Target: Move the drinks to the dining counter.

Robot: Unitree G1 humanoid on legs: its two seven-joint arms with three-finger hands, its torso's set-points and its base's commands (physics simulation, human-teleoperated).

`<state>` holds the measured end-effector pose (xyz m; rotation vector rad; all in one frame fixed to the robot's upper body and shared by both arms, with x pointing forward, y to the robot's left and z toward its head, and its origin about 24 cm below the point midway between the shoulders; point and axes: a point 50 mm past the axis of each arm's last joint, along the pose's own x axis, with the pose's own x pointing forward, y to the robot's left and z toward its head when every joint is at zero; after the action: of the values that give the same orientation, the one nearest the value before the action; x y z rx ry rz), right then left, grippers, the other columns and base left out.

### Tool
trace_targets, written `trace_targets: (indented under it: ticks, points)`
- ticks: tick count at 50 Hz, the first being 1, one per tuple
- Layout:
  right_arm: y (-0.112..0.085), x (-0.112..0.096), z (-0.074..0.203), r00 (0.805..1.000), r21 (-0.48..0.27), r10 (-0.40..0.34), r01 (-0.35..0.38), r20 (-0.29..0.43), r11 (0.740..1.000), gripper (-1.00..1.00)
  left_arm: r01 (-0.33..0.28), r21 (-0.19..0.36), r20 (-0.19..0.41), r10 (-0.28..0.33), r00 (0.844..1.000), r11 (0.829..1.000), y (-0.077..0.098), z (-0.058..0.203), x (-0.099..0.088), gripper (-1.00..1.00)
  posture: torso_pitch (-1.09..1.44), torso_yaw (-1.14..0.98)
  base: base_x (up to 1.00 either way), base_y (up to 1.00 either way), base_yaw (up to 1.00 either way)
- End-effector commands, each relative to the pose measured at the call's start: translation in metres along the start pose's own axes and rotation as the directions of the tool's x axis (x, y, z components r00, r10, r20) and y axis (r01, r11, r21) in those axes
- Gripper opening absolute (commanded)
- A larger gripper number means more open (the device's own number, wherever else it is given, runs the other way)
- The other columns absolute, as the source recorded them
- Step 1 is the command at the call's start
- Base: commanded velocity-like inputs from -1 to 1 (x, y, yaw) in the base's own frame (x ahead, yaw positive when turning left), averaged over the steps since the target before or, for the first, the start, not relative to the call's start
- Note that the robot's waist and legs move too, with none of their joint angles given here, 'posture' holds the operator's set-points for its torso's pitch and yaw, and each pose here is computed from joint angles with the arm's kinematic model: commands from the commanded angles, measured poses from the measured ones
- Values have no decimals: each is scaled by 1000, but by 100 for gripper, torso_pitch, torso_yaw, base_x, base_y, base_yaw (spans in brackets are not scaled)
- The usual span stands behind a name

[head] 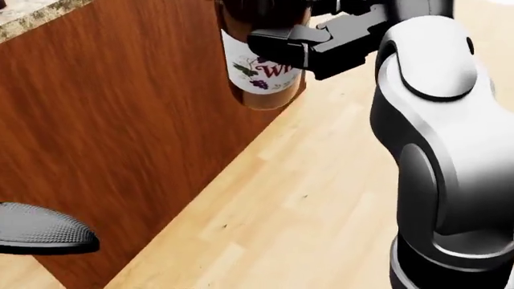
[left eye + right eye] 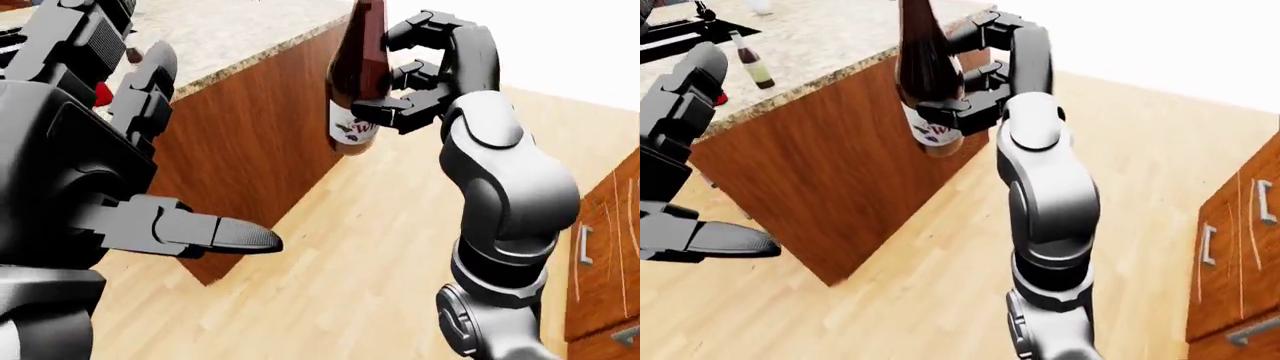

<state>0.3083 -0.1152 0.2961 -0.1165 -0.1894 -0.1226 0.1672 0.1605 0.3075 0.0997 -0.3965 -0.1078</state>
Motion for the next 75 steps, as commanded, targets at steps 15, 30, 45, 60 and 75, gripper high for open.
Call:
trace_targets:
  ticks: [15, 30, 45, 60, 75]
  points:
    - [-1, -5, 21, 991, 40, -20, 14, 134, 999, -100, -37, 1, 50, 36, 998, 999, 4, 6, 0, 100, 0, 0, 0, 0, 100]
    - [-2, -7, 24, 990, 33, -18, 14, 137, 999, -100, -31, 1, 53, 31, 998, 1000, 4, 9, 0, 100, 0, 0, 0, 0, 100]
    - [-10, -8, 28, 990, 70, -31, 22, 138, 997, -100, -30, 3, 57, 30, 998, 1000, 3, 11, -1, 100, 0, 0, 4, -4, 20]
    - [-9, -8, 28, 990, 70, -20, 10, 143, 997, -100, -34, 2, 56, 34, 998, 999, 4, 10, -1, 100, 0, 0, 27, -74, 0]
    - [-7, -8, 26, 989, 63, -11, 2, 145, 998, -100, -34, -1, 54, 34, 998, 999, 4, 8, 0, 100, 0, 0, 43, -79, 0]
